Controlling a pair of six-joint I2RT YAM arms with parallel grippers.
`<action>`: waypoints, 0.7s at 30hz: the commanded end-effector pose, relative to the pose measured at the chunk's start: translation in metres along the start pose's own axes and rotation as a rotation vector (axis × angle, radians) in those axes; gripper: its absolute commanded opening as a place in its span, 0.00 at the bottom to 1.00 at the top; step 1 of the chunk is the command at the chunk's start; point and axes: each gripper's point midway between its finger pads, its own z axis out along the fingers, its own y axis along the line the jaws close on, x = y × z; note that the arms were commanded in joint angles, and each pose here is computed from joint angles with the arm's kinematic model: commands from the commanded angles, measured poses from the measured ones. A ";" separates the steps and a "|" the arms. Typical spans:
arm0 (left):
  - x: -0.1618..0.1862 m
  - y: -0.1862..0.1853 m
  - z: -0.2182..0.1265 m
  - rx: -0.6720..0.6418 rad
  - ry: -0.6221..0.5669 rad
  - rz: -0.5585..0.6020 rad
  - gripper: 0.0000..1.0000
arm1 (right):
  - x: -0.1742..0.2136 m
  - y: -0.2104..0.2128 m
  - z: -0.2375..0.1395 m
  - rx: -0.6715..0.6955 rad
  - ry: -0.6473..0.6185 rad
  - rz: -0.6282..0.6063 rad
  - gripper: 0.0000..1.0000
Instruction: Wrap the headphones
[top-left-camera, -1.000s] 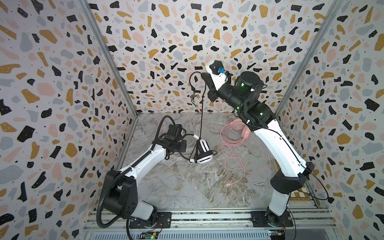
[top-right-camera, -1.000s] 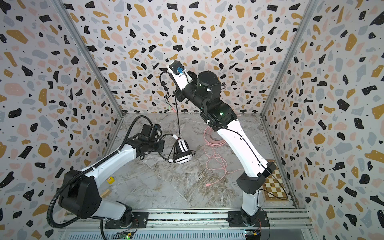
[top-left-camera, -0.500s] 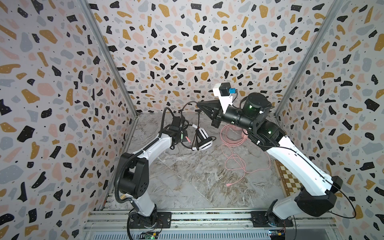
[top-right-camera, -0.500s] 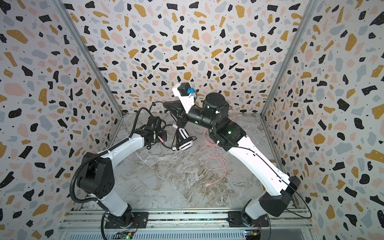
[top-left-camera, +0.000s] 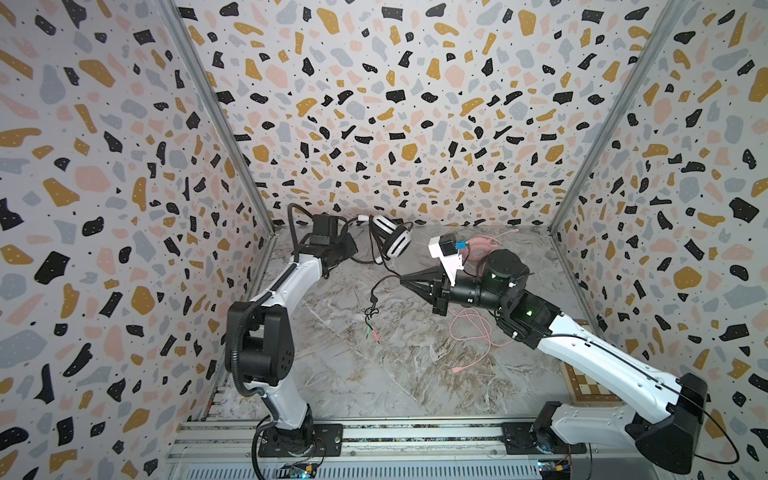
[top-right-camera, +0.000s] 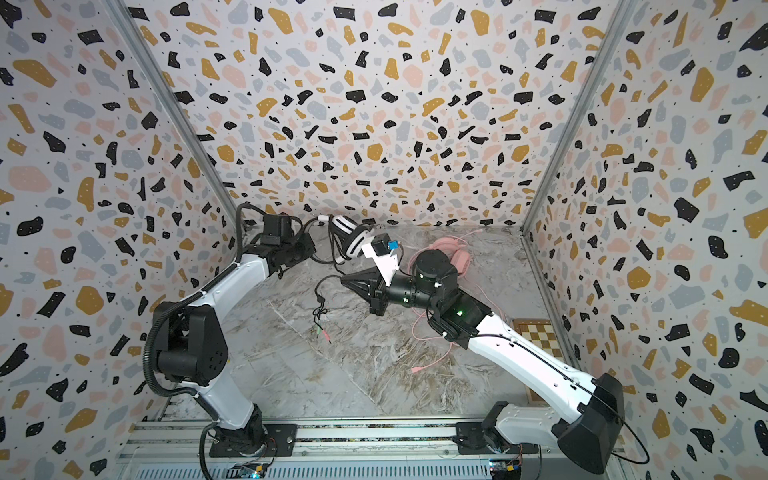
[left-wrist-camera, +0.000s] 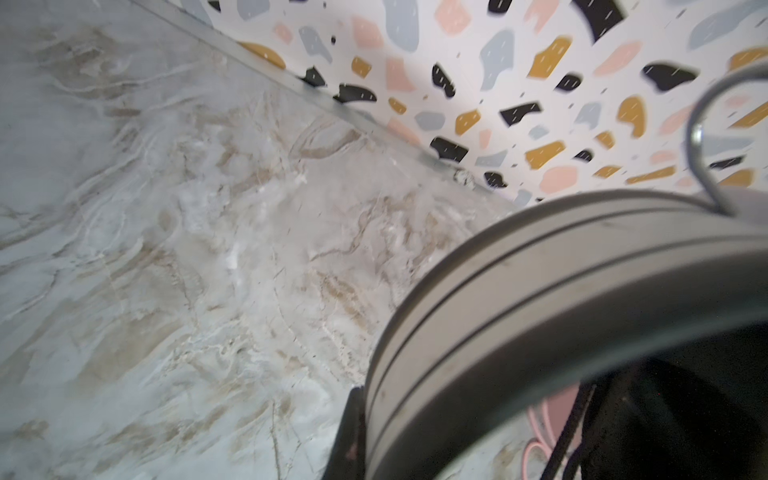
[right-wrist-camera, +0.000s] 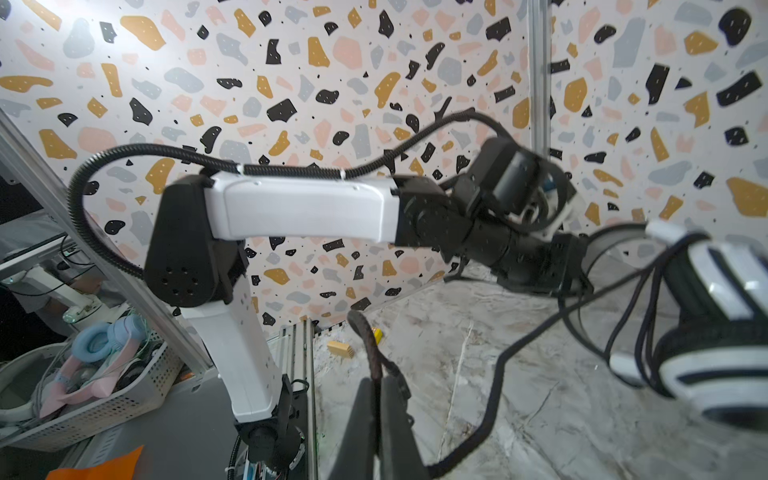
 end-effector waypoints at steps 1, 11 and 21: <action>-0.060 -0.070 -0.052 0.302 -0.153 -0.062 0.00 | 0.014 -0.007 -0.005 -0.004 -0.014 0.032 0.00; -0.071 -0.110 -0.109 0.473 -0.162 -0.037 0.00 | 0.039 -0.084 -0.034 0.136 -0.026 0.095 0.00; -0.010 -0.126 -0.157 0.649 -0.008 0.136 0.00 | 0.002 -0.166 -0.077 0.267 -0.130 0.123 0.00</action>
